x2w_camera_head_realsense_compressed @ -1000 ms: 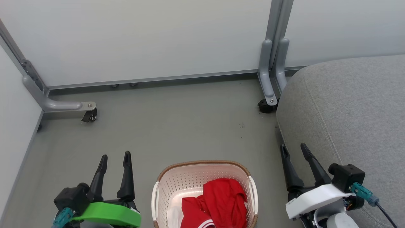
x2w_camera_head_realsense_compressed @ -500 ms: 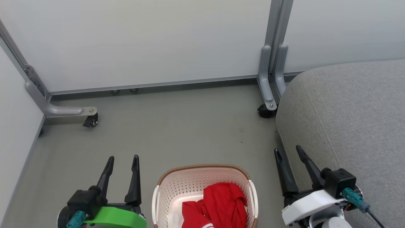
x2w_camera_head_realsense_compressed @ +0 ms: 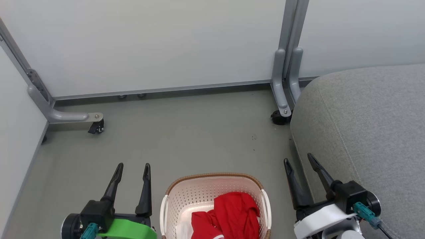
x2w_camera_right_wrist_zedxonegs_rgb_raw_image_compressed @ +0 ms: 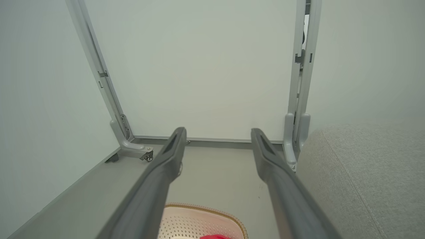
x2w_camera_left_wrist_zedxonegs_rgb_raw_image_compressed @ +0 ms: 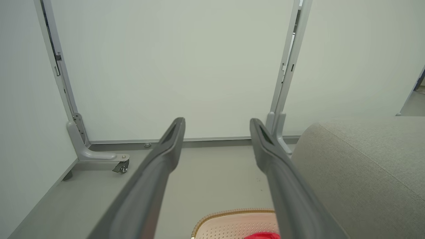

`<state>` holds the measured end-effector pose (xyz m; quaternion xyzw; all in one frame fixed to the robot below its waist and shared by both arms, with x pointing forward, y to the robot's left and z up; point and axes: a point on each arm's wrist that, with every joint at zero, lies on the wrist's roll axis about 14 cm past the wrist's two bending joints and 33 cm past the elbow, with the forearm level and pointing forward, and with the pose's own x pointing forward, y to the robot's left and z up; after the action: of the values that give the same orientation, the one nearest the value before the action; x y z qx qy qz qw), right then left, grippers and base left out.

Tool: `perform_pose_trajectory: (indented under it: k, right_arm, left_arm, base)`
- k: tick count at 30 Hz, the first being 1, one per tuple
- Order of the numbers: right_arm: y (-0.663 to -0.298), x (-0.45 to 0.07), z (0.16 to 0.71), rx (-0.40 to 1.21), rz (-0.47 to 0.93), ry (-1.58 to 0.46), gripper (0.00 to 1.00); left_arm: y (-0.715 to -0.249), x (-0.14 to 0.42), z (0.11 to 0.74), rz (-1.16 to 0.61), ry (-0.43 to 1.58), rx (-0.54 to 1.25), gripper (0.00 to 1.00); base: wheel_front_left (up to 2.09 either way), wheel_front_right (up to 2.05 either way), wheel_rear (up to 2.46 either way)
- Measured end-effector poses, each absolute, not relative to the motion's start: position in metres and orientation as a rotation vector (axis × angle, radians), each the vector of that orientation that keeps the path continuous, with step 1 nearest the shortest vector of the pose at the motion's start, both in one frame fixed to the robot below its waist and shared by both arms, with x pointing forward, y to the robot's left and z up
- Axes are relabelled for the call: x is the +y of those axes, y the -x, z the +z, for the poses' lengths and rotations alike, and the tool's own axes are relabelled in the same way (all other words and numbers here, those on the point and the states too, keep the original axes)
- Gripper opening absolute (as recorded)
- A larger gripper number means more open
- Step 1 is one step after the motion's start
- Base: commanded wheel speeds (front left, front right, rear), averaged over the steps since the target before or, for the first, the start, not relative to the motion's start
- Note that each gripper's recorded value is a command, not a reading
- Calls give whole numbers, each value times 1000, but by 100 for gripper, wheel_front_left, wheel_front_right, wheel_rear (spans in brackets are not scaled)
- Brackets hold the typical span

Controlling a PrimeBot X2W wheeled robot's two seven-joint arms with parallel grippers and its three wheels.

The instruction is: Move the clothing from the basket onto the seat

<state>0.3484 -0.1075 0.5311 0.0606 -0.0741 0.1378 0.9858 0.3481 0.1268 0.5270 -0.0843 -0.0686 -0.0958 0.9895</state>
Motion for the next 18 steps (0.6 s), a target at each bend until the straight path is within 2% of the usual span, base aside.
perform_pose_trajectory:
  k: [18]
  right_arm:
    - [-351,-105,526,-134,283,-119,100]
  left_arm:
    - [-349,122,518,-209,169,-109,100]
  base:
    - [0,0,0]
